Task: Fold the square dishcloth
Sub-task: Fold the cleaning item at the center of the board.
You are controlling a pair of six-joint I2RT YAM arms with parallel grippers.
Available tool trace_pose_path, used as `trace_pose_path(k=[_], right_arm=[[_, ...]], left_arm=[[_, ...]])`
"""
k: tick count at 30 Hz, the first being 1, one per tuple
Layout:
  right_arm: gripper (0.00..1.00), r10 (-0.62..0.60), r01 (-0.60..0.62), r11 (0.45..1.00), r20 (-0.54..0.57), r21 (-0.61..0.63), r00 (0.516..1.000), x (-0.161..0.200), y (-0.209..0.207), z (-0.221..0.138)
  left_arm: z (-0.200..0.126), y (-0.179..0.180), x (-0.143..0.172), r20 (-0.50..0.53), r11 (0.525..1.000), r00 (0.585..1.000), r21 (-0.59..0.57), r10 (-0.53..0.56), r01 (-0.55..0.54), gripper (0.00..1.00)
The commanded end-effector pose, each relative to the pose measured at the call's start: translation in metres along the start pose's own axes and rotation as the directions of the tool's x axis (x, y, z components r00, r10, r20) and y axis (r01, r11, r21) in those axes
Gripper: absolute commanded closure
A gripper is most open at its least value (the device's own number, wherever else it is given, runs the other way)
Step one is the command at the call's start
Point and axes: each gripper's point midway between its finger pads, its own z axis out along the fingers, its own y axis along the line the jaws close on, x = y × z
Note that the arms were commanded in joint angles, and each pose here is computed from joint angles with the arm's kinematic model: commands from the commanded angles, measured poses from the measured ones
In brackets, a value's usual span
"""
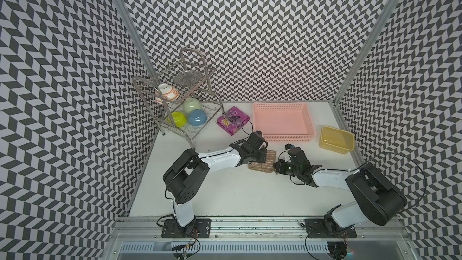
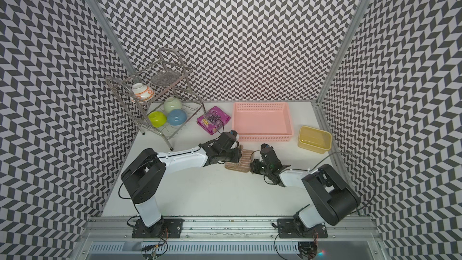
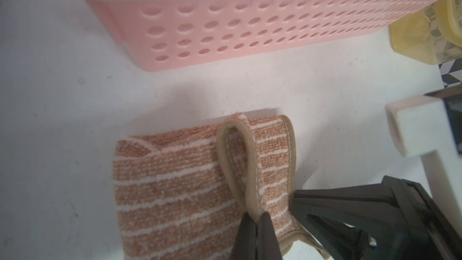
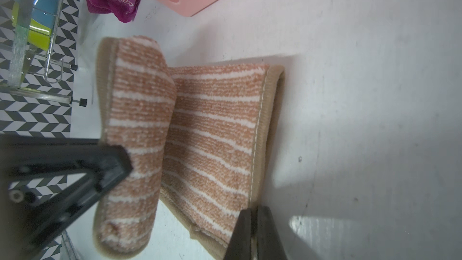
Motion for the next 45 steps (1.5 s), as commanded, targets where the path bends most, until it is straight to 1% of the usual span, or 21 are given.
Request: trace_pose_path(k=[1, 12, 20, 29, 44, 45], right_arm=[[0.91, -0.02, 0.021, 0.999, 0.014, -0.025, 1.0, -0.002, 0.004, 0.0], [0.91, -0.018, 0.018, 1.0, 0.018, -0.018, 1.0, -0.004, 0.002, 0.0], [0.91, -0.016, 0.017, 1.0, 0.015, -0.016, 1.0, -0.003, 0.001, 0.002], [0.91, -0.018, 0.018, 1.0, 0.017, -0.017, 1.0, -0.004, 0.001, 0.001], [0.91, -0.019, 0.019, 1.0, 0.014, -0.015, 1.0, -0.003, 0.0, 0.001], [0.91, -0.019, 0.019, 1.0, 0.013, -0.014, 1.0, -0.003, 0.0, 0.001]], left_arm=[[0.004, -0.02, -0.012, 0.029, 0.997, 0.999, 0.07, -0.015, 0.013, 1.0], [0.016, -0.026, -0.008, 0.004, 0.994, 1.0, 0.106, -0.027, 0.026, 1.0], [0.022, -0.034, -0.004, -0.015, 0.991, 1.0, 0.132, -0.011, 0.012, 1.0], [0.032, -0.035, 0.002, -0.041, 0.99, 0.999, 0.143, -0.006, 0.012, 1.0], [0.042, -0.038, 0.005, -0.057, 0.987, 0.998, 0.157, -0.008, 0.017, 1.0], [0.043, -0.038, 0.006, -0.059, 0.987, 0.998, 0.158, -0.009, 0.018, 0.99]])
